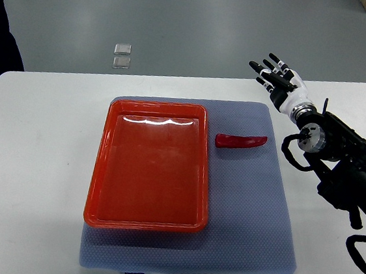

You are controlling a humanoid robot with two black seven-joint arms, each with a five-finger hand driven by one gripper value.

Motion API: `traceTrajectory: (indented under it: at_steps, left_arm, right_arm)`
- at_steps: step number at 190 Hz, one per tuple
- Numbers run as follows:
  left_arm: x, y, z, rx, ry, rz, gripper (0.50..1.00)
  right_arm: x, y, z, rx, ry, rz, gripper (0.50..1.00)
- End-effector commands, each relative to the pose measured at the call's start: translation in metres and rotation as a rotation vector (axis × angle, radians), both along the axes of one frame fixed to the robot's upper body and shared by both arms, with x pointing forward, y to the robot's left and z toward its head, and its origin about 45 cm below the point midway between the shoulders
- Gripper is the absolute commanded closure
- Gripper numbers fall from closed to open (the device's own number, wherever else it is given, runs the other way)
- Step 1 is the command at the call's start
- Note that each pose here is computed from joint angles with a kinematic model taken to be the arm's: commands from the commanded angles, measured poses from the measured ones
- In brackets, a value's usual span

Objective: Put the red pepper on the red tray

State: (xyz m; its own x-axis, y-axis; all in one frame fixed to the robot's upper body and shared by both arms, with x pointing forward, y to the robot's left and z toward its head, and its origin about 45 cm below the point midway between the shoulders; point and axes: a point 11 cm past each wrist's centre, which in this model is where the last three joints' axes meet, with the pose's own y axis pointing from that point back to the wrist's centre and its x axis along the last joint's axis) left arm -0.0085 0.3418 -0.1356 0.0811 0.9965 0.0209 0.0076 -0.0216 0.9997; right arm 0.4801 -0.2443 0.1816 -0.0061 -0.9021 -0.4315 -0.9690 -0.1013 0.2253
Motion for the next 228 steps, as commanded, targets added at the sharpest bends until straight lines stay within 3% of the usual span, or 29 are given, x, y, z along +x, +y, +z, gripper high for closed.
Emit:
traceTrajectory:
  at_steps: [1, 228]
  left_arm:
    - [-0.0006, 0.0005, 0.0001, 0.002, 0.002, 0.0, 0.5]
    - [-0.0016, -0.0005, -0.0001, -0.001, 0.004, -0.002, 0.5]
  right_arm:
    - [0.0, 0.0004, 0.0003, 0.001, -0.001, 0.001, 0.585]
    - [0.0046, -0.0045, 0.0079, -0.015, -0.008, -0.017, 0.585]
